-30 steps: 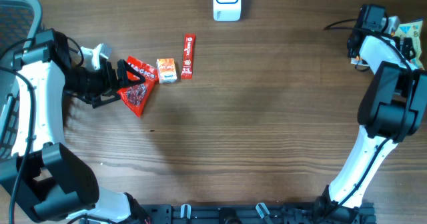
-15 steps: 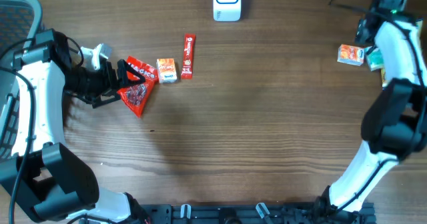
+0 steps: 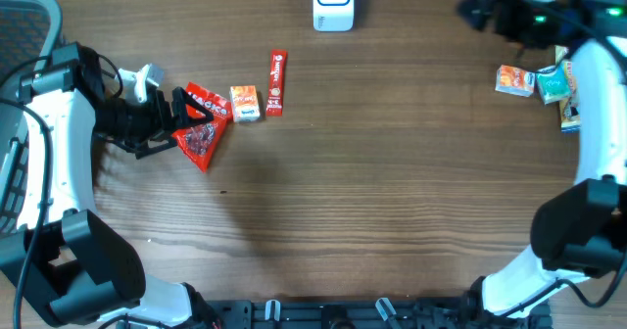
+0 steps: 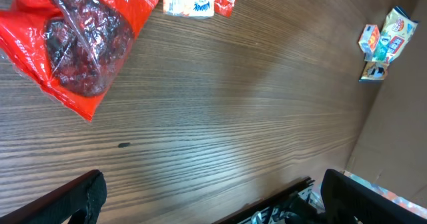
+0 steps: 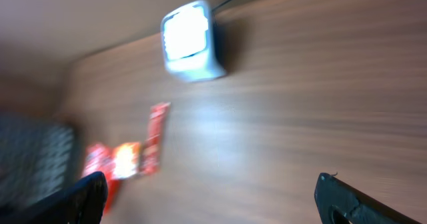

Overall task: Scan the item barcode
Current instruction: 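Move the empty right gripper back above the pile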

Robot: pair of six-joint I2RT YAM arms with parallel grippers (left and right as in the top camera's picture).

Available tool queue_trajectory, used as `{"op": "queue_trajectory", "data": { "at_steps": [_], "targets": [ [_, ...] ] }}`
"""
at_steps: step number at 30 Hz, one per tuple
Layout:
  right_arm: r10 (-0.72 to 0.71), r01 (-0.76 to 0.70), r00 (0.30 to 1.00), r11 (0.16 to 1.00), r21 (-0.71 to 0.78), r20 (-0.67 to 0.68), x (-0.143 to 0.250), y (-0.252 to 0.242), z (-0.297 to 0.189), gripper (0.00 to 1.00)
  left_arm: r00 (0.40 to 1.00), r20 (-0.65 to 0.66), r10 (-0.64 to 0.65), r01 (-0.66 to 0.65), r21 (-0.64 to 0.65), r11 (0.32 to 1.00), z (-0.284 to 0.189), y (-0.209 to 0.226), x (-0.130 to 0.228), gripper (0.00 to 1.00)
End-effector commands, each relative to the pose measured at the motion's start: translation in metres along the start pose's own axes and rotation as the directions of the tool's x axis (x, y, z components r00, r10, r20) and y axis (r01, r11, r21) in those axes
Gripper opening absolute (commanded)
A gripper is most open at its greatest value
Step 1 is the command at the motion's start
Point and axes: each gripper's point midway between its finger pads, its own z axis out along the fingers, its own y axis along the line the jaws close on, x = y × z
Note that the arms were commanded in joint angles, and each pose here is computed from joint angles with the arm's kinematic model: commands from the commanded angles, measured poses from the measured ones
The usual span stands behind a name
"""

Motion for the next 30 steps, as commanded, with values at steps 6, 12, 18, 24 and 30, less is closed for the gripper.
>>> {"op": "queue_trajectory", "data": {
  "at_steps": [6, 12, 18, 24, 30],
  "targets": [
    [-0.033, 0.028, 0.982, 0.999, -0.034, -0.187, 0.083, 0.099, 0.093, 0.97, 1.000, 0.011, 0.023, -0.023, 0.000, 1.000, -0.003, -0.002, -0.001, 1.00],
    [-0.037, 0.052, 0.983, 0.995, 0.082, -0.182, 0.136, 0.143, 0.143, 0.94, 1.000, 0.011, 0.023, -0.023, 0.000, 1.000, -0.003, -0.002, -0.001, 1.00],
    [-0.101, 0.113, 0.973, 0.993, 0.046, -0.209, 0.162, 0.172, 0.153, 0.98, 1.000, 0.011, 0.023, -0.023, 0.000, 1.000, -0.003, -0.002, -0.001, 1.00],
    [-0.066, 0.096, 0.975, 0.986, 0.136, -0.214, 0.170, 0.151, 0.155, 1.00, 1.000, 0.011, 0.023, -0.023, 0.000, 1.000, -0.003, -0.002, -0.001, 1.00],
    [-0.010, 0.053, 0.974, 0.981, 0.186, -0.226, 0.179, 0.131, 0.158, 1.00, 1.000, 0.015, 0.024, -0.024, 0.000, 1.000, -0.003, -0.002, -0.002, 1.00]
  ]
}}
